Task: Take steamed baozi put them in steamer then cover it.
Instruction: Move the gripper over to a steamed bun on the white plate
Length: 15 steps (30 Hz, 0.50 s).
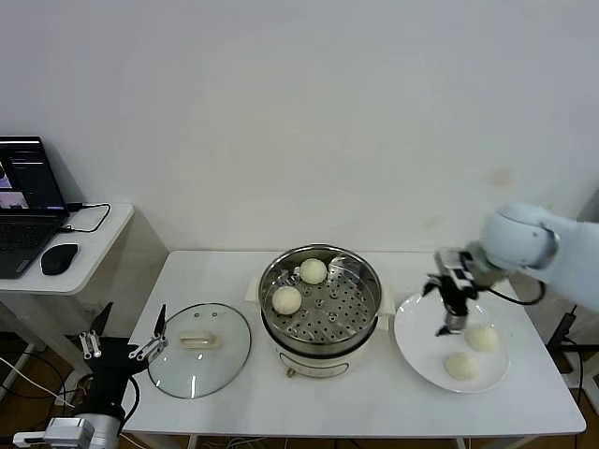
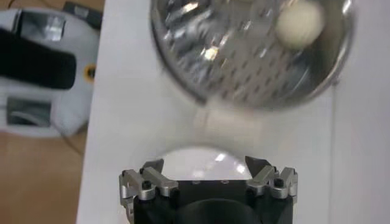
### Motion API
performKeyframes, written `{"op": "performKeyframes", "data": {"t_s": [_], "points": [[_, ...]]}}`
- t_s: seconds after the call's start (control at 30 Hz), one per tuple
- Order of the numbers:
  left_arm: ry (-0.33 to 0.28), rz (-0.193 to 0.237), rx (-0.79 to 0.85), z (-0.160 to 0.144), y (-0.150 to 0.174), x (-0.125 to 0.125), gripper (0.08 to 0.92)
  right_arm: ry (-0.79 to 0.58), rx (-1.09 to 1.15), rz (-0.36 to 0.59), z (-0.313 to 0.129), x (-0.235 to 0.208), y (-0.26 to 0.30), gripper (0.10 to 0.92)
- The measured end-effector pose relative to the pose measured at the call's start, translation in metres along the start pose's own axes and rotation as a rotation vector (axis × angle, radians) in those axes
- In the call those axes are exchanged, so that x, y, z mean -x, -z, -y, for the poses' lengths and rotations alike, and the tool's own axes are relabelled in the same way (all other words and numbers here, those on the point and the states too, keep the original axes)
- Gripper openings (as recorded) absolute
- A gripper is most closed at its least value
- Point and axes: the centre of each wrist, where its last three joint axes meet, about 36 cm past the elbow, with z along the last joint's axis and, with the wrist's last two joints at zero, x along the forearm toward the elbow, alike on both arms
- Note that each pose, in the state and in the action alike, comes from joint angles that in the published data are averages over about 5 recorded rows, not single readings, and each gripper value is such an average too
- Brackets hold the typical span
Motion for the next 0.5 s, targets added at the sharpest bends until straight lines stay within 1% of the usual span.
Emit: {"op": "performKeyframes", "data": {"t_s": [0.27, 0.5], "points": [[0.005, -0.008, 0.005, 0.000, -0.001, -0.003, 0.823, 0.025, 0.038, -0.049, -0.026, 0.042, -0.043, 0.823], [0.013, -0.014, 0.011, -0.002, -0.002, -0.004, 0.823, 0.032, 0.059, -0.072, -0.039, 0.072, -0.062, 0.823]]}}
